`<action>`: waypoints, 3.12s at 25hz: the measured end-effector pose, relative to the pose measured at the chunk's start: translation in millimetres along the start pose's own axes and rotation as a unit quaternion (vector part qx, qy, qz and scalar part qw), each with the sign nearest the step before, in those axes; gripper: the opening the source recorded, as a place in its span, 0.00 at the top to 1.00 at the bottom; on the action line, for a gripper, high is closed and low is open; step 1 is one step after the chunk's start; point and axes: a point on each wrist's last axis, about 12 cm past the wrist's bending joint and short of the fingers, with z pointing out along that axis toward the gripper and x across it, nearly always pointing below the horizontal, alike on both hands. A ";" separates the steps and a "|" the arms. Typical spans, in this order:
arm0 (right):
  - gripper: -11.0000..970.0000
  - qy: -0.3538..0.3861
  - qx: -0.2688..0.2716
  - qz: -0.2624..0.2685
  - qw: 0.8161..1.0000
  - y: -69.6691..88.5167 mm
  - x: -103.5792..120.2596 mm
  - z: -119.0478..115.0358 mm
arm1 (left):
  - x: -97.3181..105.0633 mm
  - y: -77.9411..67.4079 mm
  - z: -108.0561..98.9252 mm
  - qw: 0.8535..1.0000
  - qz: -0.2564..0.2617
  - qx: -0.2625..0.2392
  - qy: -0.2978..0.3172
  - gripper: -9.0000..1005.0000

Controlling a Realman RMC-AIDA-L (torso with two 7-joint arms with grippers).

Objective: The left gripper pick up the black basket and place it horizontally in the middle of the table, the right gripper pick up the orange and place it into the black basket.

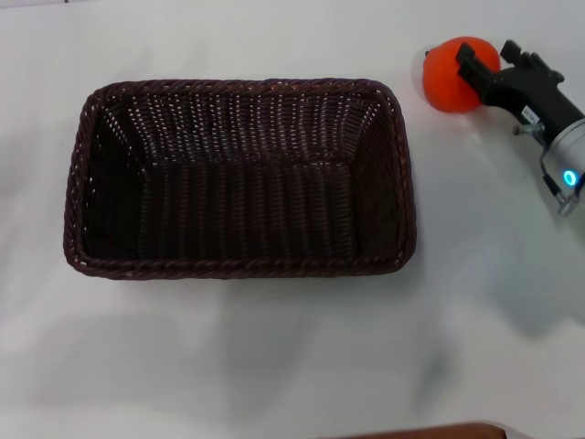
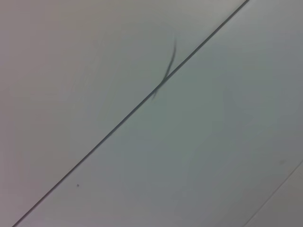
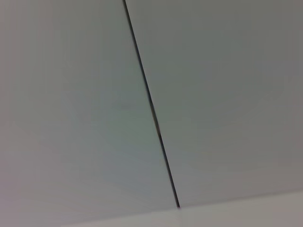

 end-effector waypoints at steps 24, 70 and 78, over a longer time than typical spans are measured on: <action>0.72 -0.015 0.024 -0.022 0.999 -9.2 0.6 7.2 | 2.3 3.1 -15.8 0.998 -0.031 -0.006 -0.058 0.36; 0.07 0.210 0.123 -0.009 0.970 -13.5 36.0 -48.5 | 45.2 8.2 -39.3 0.964 0.179 -0.082 -0.177 0.36; 0.03 0.229 0.057 0.017 0.972 6.2 30.2 -67.5 | 56.6 14.5 -42.7 0.940 0.270 -0.137 -0.157 0.36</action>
